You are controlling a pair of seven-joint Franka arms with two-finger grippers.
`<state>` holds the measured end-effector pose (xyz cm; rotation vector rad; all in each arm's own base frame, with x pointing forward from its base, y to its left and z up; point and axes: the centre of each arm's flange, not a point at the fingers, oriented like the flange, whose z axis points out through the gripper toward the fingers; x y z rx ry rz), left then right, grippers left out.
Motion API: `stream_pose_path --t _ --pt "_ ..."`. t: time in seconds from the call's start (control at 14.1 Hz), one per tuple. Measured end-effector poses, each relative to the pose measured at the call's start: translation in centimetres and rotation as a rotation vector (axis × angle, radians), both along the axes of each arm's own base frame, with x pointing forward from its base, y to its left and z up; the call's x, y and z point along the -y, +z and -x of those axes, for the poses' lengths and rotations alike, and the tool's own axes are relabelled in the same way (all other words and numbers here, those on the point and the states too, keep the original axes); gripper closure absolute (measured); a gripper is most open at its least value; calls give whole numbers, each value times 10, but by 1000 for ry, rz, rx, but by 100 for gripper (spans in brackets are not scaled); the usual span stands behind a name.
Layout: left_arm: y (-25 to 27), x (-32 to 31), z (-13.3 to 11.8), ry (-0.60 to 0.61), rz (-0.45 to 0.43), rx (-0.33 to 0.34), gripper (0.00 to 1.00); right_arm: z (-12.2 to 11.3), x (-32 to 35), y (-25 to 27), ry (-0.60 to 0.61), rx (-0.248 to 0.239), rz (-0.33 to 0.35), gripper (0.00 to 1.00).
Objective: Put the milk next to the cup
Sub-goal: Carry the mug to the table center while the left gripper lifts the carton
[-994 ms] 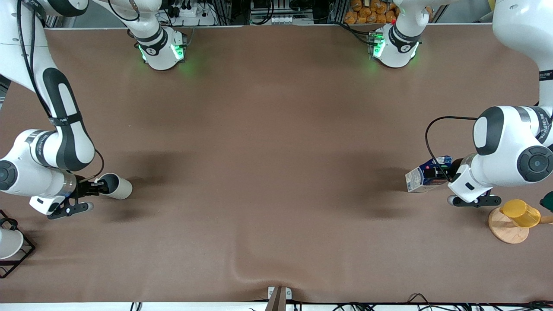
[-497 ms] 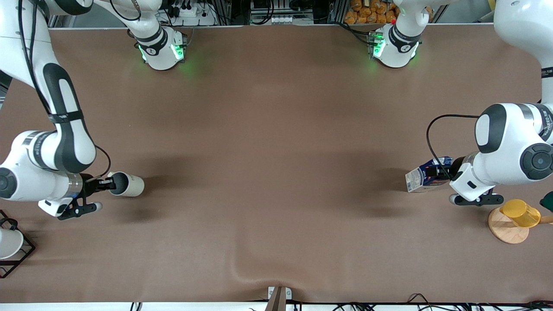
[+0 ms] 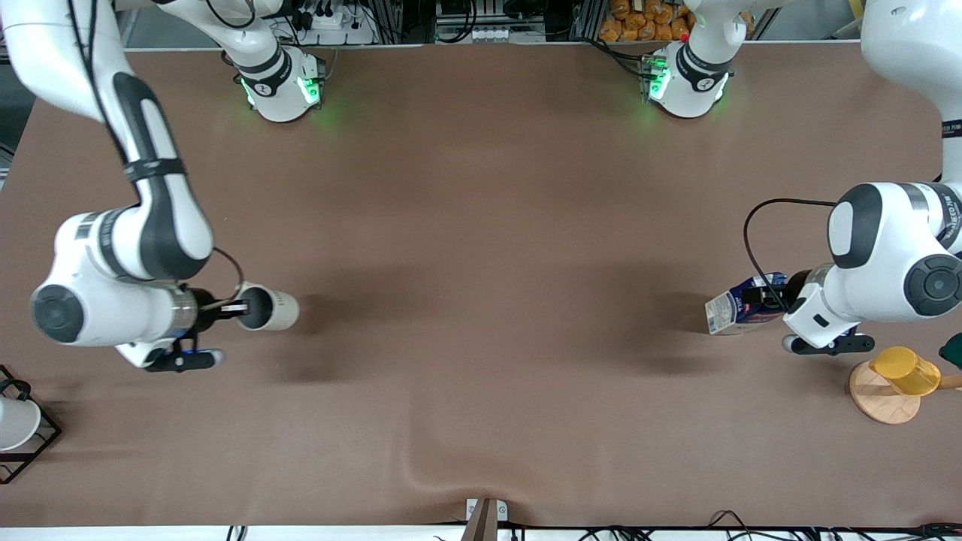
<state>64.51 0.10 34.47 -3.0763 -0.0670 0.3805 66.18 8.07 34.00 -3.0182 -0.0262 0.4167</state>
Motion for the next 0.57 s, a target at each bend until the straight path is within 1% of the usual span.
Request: stream_pose_path --t 0.07,0.14,0.21,0.36,0.43,0.5,0.57 --pt "-1 -3 0 5 0 -2 7 5 -25 5 -38 -11 5 96" --pt "-1 -4 0 6 0 -2 7 11 -53 8 -84 -26 3 96" --pt "-1 -3 0 5 0 -2 14 16 -77 10 -125 -38 1 96" --pt "-1 0 0 0 1 -2 36 31 -134 14 -197 -52 25 96" --pt "-1 1 0 -1 1 -2 48 41 -166 17 -222 -48 43 96" --pt "-1 1 0 1 0 -2 55 51 -197 20 -248 -35 55 96" --pt "-1 2 0 7 -2 -1 55 59 -225 23 -280 -12 57 96"
